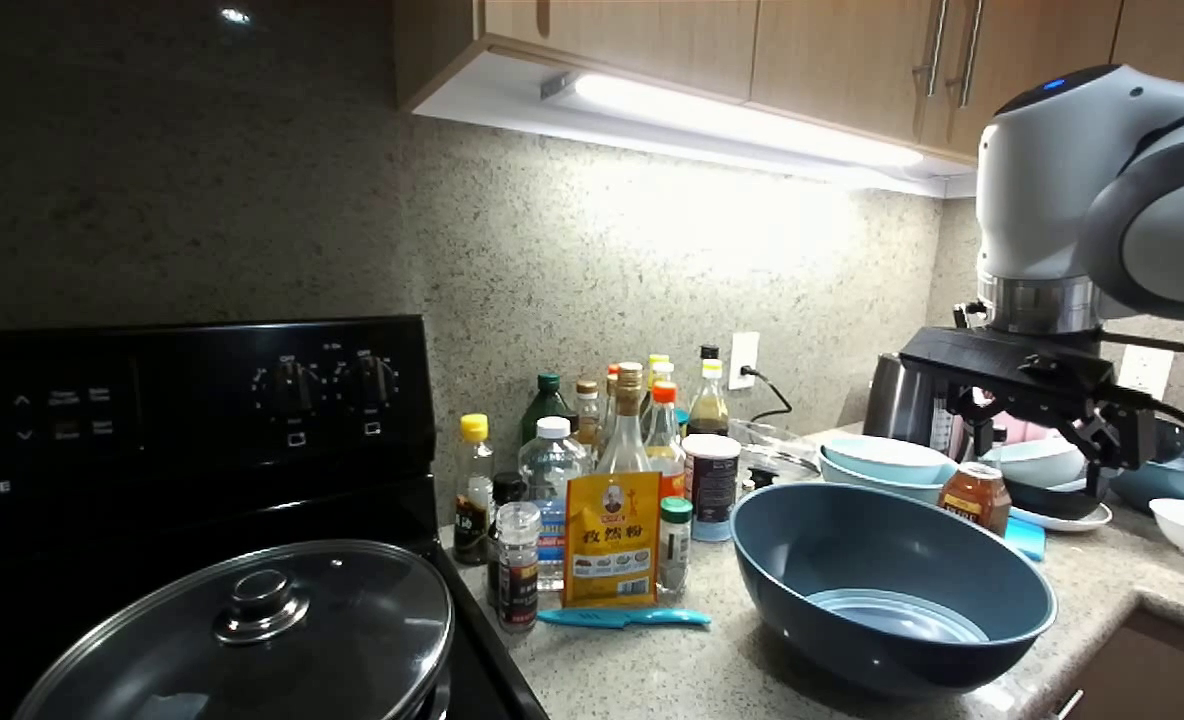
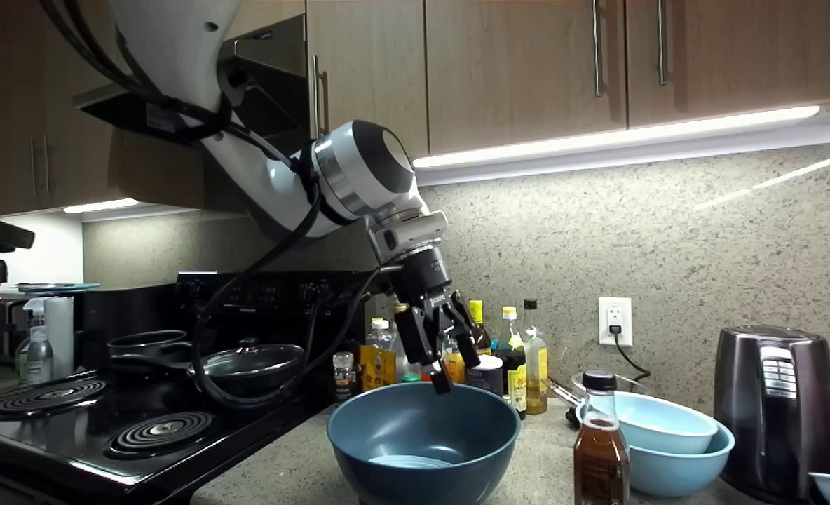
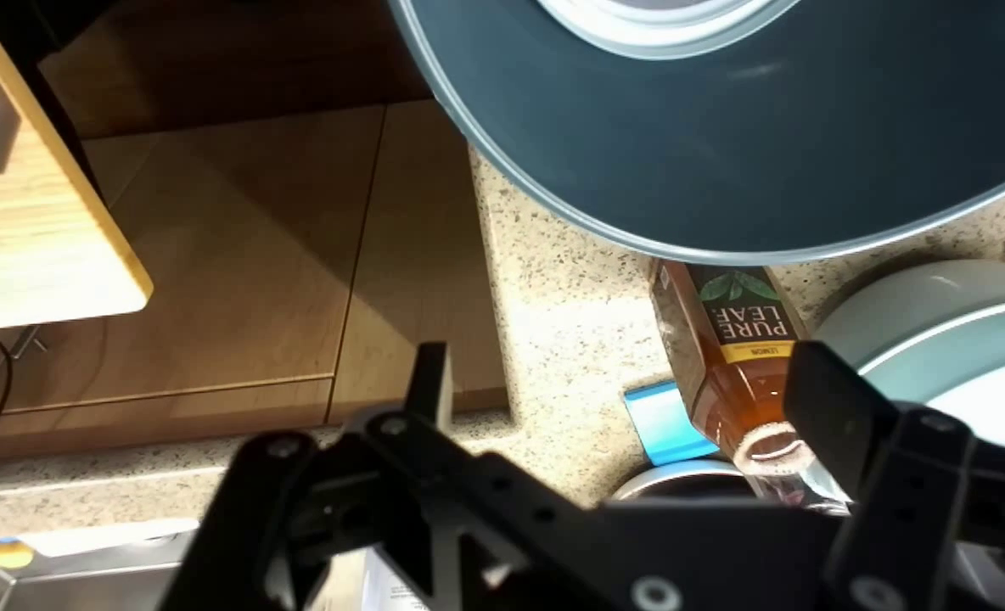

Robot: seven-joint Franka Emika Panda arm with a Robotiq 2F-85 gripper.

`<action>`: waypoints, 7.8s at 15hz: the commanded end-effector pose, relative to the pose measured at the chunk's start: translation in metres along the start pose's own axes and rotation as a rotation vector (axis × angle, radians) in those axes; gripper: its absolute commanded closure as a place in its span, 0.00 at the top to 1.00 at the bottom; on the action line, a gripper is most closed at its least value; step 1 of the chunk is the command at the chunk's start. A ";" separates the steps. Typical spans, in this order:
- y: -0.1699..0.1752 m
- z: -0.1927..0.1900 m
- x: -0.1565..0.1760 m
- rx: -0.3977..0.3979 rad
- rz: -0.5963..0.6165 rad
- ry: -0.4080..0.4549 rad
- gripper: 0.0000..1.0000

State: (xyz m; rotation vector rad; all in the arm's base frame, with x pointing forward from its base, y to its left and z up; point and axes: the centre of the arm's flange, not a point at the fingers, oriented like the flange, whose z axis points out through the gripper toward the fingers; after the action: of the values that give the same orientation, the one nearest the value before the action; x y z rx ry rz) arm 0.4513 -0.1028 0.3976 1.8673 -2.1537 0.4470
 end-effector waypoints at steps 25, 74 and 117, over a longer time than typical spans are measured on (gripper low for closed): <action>-0.094 0.051 0.061 -0.088 0.147 -0.226 1.00; -0.090 0.117 0.141 0.058 -0.310 -0.409 1.00; -0.099 0.119 0.168 0.158 -0.418 -0.338 0.18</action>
State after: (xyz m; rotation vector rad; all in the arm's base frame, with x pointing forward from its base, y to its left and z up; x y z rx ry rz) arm 0.5292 -0.3117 0.3603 2.5118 -1.8905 0.1963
